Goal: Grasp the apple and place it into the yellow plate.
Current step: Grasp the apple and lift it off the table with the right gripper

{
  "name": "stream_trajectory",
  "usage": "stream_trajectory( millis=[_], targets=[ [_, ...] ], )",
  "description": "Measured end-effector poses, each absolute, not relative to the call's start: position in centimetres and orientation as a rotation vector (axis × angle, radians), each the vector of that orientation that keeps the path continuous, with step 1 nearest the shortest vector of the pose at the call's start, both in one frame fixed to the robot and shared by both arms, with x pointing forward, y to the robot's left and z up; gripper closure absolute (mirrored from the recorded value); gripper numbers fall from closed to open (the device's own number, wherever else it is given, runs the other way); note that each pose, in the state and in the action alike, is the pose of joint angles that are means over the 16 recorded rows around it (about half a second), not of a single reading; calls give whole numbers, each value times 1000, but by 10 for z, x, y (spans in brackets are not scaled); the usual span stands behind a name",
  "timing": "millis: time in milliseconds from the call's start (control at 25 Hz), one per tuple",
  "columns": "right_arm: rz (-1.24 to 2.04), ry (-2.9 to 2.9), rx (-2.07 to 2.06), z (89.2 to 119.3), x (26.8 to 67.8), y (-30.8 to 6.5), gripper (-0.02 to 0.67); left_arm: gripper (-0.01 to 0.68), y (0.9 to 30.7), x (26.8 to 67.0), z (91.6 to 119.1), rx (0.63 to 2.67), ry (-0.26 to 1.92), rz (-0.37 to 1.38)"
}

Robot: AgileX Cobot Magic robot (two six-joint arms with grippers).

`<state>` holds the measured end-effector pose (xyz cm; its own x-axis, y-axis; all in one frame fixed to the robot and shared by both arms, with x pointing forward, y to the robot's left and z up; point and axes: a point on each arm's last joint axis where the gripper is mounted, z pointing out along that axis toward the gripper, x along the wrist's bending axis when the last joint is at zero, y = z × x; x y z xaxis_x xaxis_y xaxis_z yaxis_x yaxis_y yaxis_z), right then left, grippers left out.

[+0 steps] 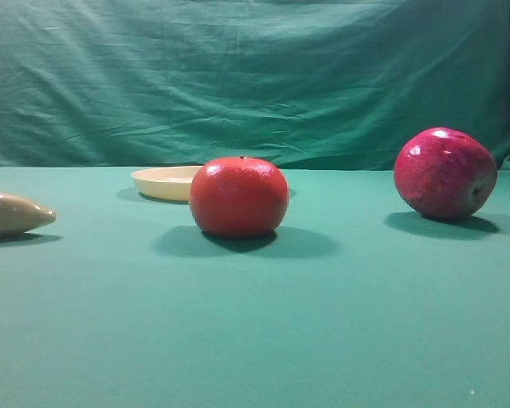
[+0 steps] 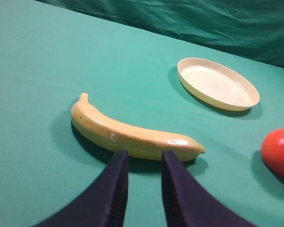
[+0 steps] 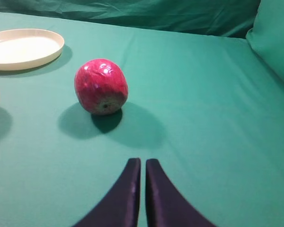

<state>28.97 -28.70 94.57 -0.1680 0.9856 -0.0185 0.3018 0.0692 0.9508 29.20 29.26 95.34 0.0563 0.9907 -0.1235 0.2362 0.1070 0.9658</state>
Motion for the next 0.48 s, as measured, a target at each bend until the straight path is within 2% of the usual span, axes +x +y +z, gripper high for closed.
stream_trajectory(
  millis=[480],
  targets=[
    [1132,1584,1319,946,290,-287,649,516,293,292,953,1322,1377,950]
  ],
)
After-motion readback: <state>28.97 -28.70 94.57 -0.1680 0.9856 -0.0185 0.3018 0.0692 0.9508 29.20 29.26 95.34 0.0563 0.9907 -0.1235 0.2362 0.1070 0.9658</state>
